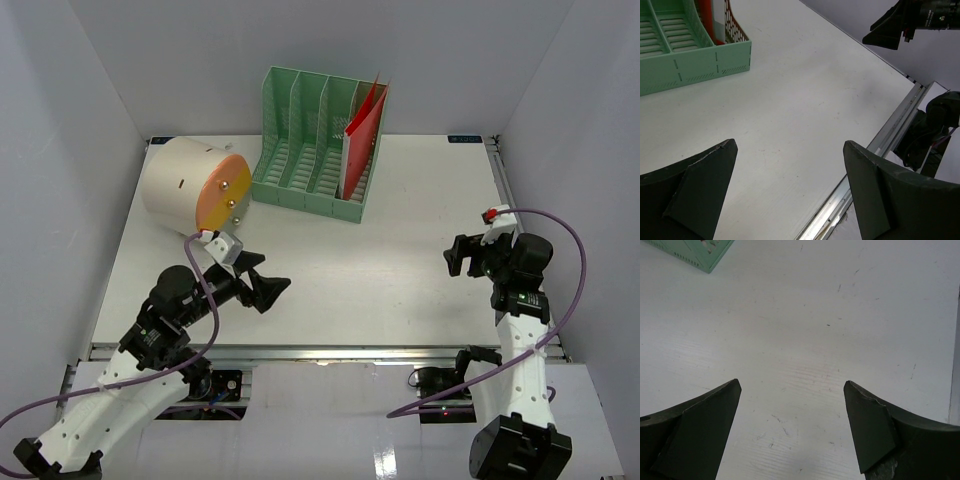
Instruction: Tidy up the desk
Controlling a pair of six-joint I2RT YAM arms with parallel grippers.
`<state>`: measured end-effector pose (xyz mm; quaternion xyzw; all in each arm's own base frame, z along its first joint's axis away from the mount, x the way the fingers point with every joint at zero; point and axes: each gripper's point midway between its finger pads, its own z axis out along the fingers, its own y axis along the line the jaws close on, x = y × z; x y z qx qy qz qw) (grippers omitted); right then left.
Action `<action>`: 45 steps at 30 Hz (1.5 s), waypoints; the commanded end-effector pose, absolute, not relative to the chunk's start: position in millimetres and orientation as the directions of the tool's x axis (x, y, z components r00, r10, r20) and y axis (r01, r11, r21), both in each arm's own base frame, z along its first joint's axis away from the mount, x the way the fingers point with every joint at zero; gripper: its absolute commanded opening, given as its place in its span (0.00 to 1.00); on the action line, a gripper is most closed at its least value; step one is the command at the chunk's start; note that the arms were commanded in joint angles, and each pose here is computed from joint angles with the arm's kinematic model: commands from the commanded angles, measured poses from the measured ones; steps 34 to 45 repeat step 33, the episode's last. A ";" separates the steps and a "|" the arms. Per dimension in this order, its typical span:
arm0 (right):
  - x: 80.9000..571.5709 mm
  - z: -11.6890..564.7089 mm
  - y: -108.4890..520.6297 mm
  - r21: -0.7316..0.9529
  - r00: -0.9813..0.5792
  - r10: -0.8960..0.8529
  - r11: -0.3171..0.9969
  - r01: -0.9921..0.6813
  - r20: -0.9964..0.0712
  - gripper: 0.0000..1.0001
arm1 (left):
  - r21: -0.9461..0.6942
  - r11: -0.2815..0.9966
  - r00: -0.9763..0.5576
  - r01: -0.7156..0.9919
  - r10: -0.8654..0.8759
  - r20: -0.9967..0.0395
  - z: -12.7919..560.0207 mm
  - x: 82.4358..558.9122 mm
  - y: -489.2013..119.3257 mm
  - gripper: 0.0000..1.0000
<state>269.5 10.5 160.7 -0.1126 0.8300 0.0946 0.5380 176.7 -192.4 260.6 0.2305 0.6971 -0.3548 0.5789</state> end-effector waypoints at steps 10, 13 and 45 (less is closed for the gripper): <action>264.7 200.2 12.3 -0.027 -0.237 -0.096 0.961 -0.277 -0.967 0.90 | -0.200 0.706 -0.243 0.679 -0.041 -0.969 243.4 189.0 -184.2 0.98; 263.1 200.6 12.8 -0.021 -0.235 -0.088 0.962 -0.273 -0.968 0.90 | -0.195 0.711 -0.230 0.676 -0.047 -0.972 244.8 189.1 -182.3 0.98; 259.4 215.7 10.8 0.031 -0.204 -0.013 0.976 -0.214 -0.979 0.90 | -0.184 0.714 -0.211 0.676 -0.051 -0.976 246.0 189.6 -180.9 0.98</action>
